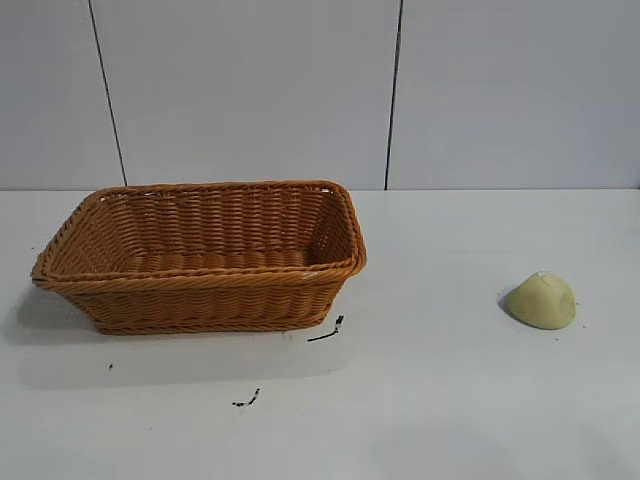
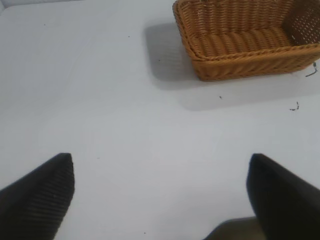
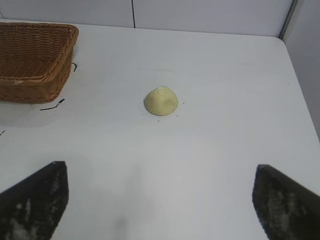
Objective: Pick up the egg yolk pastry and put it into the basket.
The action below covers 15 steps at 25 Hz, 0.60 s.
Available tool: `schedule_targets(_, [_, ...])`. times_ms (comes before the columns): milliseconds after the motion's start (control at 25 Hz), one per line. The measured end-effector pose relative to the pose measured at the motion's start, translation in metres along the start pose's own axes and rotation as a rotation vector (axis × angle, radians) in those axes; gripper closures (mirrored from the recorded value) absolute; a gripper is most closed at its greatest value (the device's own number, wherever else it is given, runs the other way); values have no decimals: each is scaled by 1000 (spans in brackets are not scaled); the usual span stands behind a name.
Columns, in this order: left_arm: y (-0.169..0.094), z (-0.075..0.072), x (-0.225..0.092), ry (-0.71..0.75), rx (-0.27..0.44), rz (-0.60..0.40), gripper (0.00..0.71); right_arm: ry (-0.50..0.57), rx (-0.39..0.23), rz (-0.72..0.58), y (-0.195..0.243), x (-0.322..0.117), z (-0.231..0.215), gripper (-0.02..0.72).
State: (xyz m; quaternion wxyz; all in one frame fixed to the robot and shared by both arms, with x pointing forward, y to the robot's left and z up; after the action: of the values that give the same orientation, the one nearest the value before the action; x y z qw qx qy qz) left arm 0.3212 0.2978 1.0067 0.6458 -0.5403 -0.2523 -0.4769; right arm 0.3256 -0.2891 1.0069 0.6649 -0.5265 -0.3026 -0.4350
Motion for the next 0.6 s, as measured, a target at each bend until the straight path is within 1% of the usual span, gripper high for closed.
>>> schedule_targets(120, [0, 0, 0, 0, 0, 0, 14, 0, -5, 16, 2, 0, 0, 10])
schedule_targets(240, [0, 0, 0, 0, 0, 0, 14, -4, -32, 75, 10, 2, -2, 10])
schedule_targets(400, [0, 0, 0, 0, 0, 0, 14, 1, -69, 184, 30, 13, 0, 10])
schedule_targets(600, [0, 0, 0, 0, 0, 0, 14, 12, -123, 365, 67, 25, 2, 10])
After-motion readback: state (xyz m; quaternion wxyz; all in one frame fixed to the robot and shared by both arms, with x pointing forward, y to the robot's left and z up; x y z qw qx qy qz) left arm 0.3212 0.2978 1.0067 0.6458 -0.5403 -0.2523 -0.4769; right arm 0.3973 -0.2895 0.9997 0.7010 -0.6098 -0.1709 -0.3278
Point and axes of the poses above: a point on each arm's last joint axis where the gripper is mounted, y pointing out along that axis toward the gripper, z along the wrist's bending axis when the last joint is at zero, x = y × z, the point moved 10 cm from there along y, pointing out along that axis toward the gripper, and after that the axes turned 15 degrees about y, right-handed, at the moved point
